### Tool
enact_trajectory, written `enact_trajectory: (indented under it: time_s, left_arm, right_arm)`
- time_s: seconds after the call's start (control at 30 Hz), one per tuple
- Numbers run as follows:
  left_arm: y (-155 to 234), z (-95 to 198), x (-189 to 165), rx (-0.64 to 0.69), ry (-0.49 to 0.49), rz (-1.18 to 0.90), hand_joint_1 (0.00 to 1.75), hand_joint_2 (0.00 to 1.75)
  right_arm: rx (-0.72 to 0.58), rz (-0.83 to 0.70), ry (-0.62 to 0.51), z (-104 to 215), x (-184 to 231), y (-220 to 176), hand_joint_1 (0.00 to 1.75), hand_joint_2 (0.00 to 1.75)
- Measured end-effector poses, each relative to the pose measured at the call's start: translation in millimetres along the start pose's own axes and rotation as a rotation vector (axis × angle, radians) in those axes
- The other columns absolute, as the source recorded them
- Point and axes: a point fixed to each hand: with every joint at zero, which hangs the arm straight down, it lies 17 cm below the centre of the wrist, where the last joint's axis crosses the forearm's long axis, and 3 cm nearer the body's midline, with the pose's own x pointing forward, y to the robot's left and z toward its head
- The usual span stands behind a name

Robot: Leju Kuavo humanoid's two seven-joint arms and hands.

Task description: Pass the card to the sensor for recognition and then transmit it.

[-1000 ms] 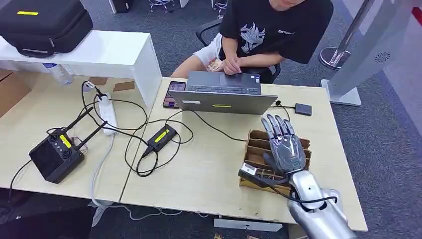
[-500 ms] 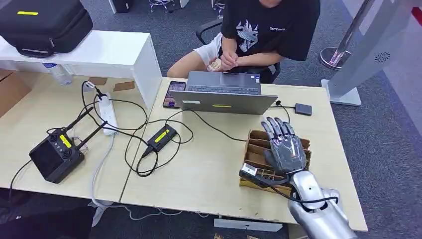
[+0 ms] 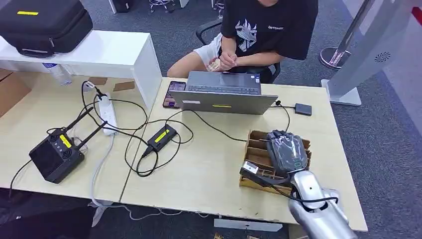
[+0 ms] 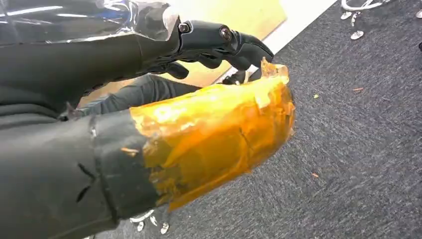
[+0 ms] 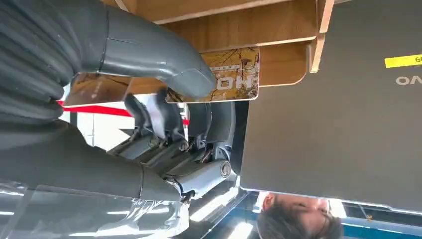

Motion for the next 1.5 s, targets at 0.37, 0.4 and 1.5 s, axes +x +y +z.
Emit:
enact_trajectory:
  time_s: [0.37,0.4,1.5]
  left_arm:
    - [0,0,0,0.0,0.0,0.0,0.0,0.0]
    - [0,0,0,0.0,0.001,0.001,0.0,0.0]
    - [2,4,29,0.022,-0.162,-0.064,0.0,0.0]
  right_arm:
    - [-0.075,0.019,-0.027,-3,7,-18,1.75,1.75]
    - [-0.096,0.023,-0.034,-5,9,-24,1.75,1.75]
    - [-0.279,-0.065,0.032,-227,15,-239,1.75,1.75]
